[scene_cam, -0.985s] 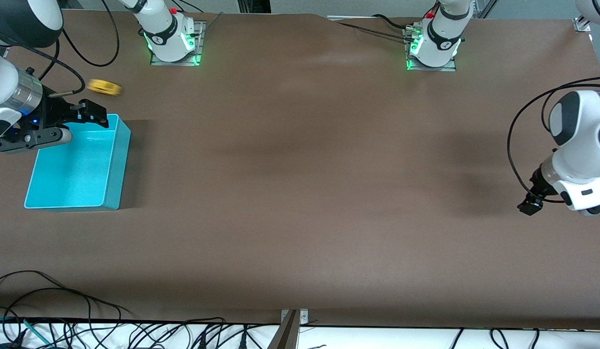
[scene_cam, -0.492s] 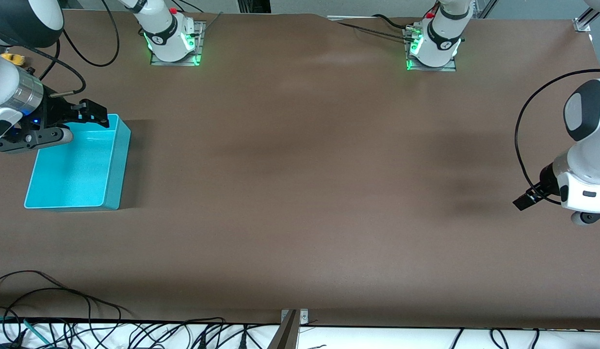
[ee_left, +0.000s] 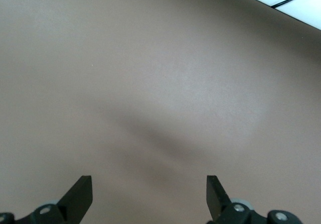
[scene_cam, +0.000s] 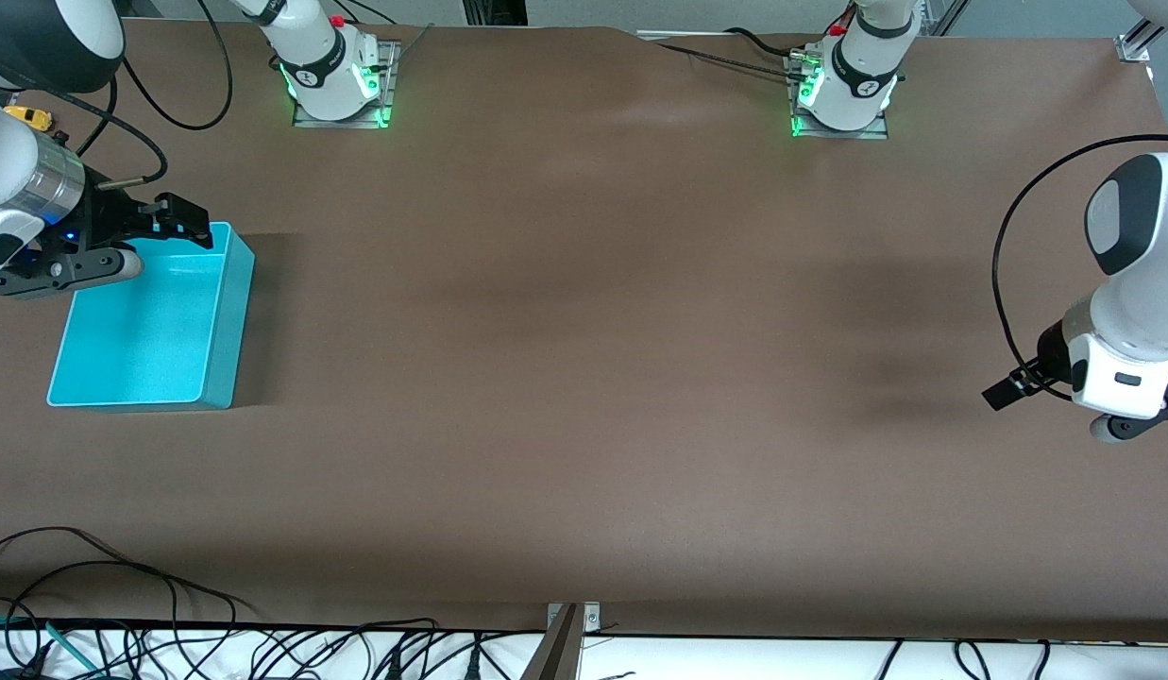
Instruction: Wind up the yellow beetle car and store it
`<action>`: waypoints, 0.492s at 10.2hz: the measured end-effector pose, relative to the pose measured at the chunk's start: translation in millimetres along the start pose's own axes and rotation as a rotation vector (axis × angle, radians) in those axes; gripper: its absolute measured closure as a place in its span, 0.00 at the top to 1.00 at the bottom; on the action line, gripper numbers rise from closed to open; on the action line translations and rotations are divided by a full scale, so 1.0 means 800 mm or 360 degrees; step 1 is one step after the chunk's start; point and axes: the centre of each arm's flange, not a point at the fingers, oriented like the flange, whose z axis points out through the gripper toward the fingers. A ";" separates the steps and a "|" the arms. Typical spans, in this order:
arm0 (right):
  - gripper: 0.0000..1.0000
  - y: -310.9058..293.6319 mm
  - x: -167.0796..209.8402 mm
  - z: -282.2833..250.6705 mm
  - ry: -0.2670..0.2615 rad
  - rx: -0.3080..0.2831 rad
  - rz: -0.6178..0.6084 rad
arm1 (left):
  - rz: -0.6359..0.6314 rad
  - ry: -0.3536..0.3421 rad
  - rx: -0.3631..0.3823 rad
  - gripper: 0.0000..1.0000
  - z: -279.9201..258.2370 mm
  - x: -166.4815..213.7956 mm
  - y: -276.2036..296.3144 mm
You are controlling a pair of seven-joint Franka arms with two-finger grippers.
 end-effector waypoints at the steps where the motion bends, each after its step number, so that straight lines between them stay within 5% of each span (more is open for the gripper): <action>1: 1.00 0.000 0.000 0.000 0.0000 0.0000 0.0000 | 0.0002 0.0002 -0.0002 1.00 -0.002 0.000 0.001; 5: 1.00 0.000 0.000 0.000 0.0000 0.0000 -0.0001 | 0.0009 -0.0002 -0.0001 1.00 -0.005 -0.001 0.003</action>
